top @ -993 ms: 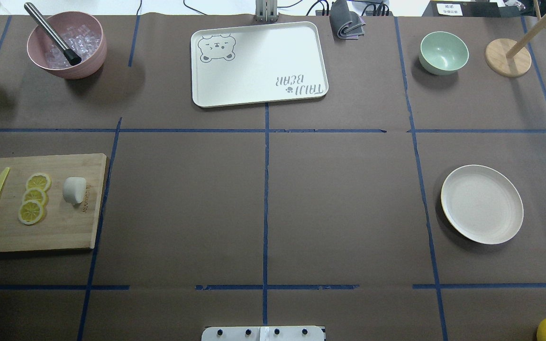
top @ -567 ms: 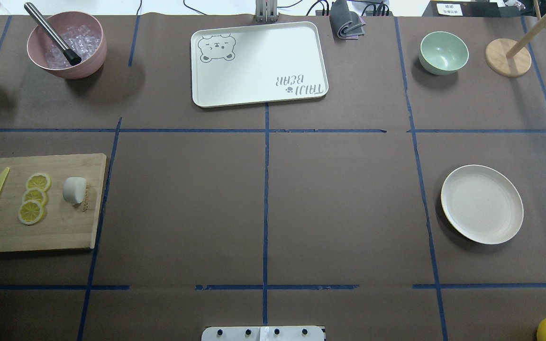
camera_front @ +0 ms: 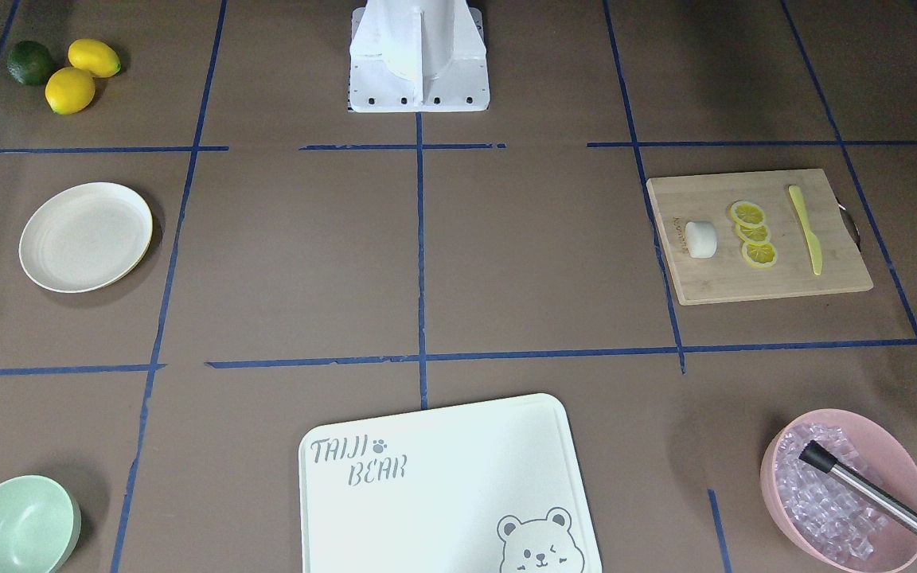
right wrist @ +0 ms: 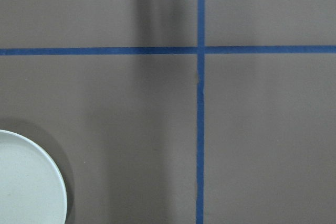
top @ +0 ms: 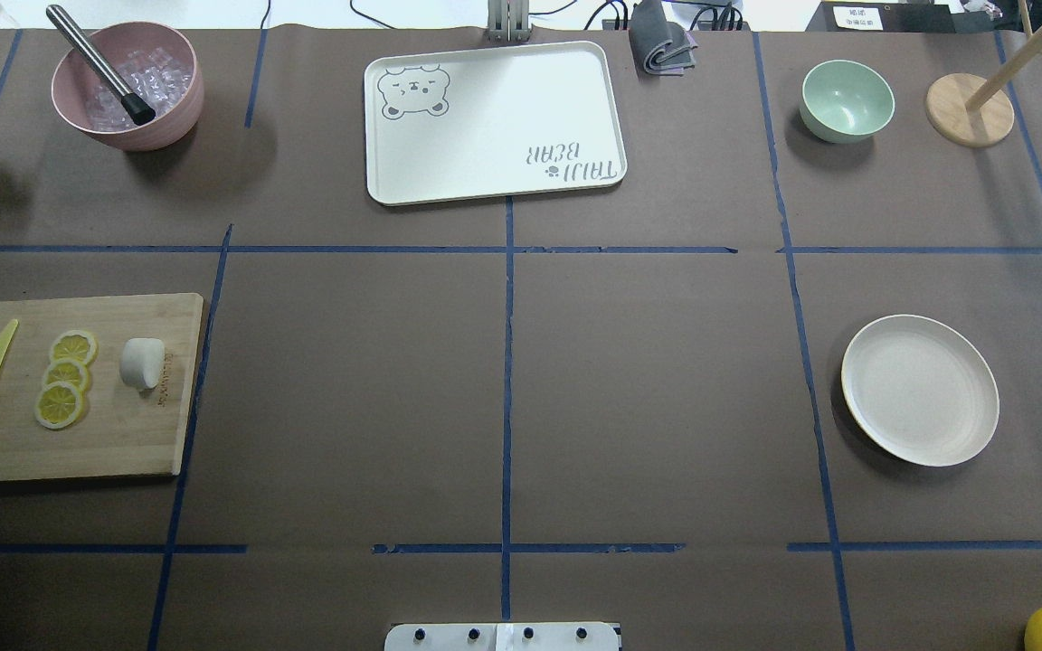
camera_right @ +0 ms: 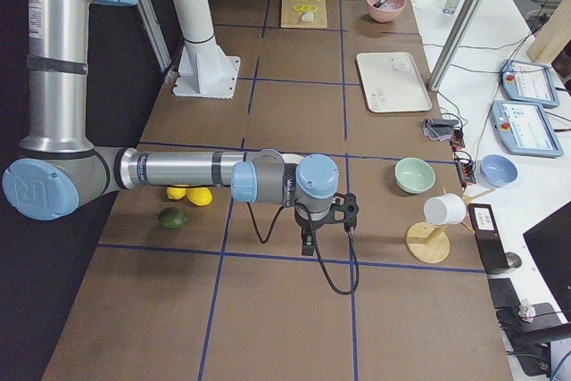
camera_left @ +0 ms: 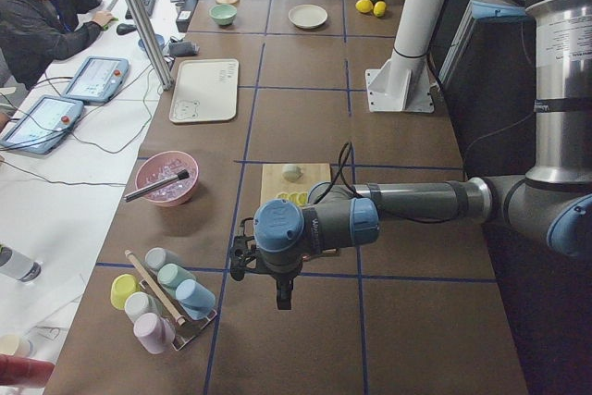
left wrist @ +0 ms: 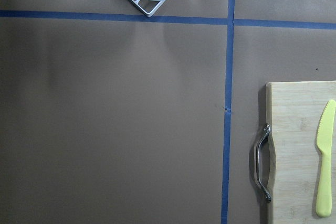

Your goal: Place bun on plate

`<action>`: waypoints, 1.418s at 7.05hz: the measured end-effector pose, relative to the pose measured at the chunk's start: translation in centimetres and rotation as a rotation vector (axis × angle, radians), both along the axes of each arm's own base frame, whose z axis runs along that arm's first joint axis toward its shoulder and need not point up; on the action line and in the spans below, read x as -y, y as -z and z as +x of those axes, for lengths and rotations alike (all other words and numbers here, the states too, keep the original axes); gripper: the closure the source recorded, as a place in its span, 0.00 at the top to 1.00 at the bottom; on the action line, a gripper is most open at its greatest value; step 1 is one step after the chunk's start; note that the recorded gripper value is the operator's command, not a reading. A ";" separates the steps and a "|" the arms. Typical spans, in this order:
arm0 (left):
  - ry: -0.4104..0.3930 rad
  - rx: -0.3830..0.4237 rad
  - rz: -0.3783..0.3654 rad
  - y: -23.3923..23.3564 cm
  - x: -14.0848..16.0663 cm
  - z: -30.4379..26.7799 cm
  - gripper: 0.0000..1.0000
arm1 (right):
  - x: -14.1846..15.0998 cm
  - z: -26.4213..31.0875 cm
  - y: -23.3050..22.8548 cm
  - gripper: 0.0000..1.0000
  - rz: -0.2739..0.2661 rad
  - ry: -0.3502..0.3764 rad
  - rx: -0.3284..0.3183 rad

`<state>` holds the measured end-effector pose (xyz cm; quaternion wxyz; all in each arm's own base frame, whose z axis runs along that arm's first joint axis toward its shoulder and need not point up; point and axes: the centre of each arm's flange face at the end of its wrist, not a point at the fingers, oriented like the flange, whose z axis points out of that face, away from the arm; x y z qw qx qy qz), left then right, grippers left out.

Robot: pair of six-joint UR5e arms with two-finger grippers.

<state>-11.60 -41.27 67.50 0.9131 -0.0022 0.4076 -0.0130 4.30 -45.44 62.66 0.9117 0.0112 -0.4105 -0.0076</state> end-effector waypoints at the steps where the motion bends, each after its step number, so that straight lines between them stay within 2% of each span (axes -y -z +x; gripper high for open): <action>1: 0.000 0.000 -0.001 0.0 0.0 0.0 1.00 | 0.4 -2.1 0.8 1.00 0.057 0.031 0.014; 3: 0.000 0.000 -0.002 0.0 0.0 0.0 1.00 | -0.4 -7.9 1.7 0.99 0.115 0.040 0.042; 5: 0.000 0.001 0.005 0.1 0.0 0.0 1.00 | -3.4 -12.9 1.6 0.98 0.103 -0.015 0.090; 8: 0.000 0.001 0.007 0.2 0.1 0.0 1.00 | -6.6 -19.5 -1.2 0.95 0.081 -0.072 0.094; 9: 0.000 0.001 0.006 0.2 0.1 0.0 1.00 | -7.4 -21.4 -1.8 0.87 0.075 -0.068 0.086; 10: 0.000 0.001 0.005 0.2 0.0 0.0 1.00 | -7.9 -22.6 -2.1 0.55 0.070 -0.057 0.080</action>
